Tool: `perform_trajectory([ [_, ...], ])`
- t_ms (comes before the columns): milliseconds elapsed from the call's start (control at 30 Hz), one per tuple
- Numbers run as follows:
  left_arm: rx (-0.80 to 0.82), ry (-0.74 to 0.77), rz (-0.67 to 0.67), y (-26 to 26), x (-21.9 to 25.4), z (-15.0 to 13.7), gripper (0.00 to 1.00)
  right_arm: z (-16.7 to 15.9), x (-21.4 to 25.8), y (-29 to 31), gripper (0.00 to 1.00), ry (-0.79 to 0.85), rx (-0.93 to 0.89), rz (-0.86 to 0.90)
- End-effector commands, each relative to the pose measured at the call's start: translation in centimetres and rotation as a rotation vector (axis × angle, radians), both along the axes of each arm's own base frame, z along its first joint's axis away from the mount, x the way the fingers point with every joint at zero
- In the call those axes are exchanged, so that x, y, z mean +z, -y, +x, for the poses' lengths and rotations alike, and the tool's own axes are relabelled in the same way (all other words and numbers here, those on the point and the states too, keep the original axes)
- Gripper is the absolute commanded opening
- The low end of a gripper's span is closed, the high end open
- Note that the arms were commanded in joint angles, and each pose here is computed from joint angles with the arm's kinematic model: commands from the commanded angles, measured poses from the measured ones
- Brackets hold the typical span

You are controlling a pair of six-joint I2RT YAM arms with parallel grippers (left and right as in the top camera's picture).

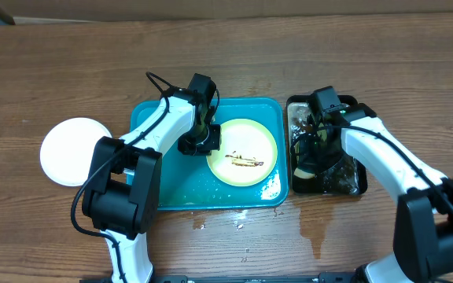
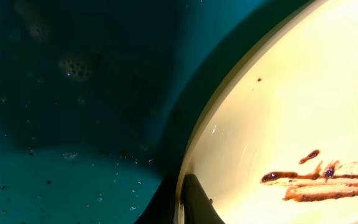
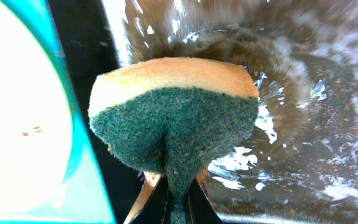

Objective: Clean dirty plates on tray and stack at the side
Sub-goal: 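Dip the sponge in the soapy water with the right gripper, then scrub the yellow plate with the sponge in the right gripper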

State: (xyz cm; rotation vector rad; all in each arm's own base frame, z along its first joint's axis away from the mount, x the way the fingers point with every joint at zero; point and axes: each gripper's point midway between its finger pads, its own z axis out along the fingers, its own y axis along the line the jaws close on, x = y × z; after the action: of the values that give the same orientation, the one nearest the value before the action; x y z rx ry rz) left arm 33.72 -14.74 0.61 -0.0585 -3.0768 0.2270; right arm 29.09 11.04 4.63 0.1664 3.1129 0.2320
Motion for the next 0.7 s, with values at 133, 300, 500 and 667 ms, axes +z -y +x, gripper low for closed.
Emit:
perform_trajectory([
  [133,0.0,-0.053,0.046,-0.9,-1.6,-1.4,0.04,1.3,1.7,0.7,0.04,0.076,-0.019,-0.034],
  [300,0.0,-0.052,0.046,-0.9,-1.6,-1.4,0.04,1.5,1.9,0.7,0.04,0.083,-0.026,-0.038],
  [500,-0.004,-0.058,0.028,-0.6,-1.5,-1.5,0.04,1.6,3.4,-3.2,0.04,0.095,0.095,0.136],
  [667,-0.007,-0.06,0.021,-0.5,-1.5,-1.6,0.04,1.0,5.0,-9.5,0.04,0.133,0.231,0.342],
])
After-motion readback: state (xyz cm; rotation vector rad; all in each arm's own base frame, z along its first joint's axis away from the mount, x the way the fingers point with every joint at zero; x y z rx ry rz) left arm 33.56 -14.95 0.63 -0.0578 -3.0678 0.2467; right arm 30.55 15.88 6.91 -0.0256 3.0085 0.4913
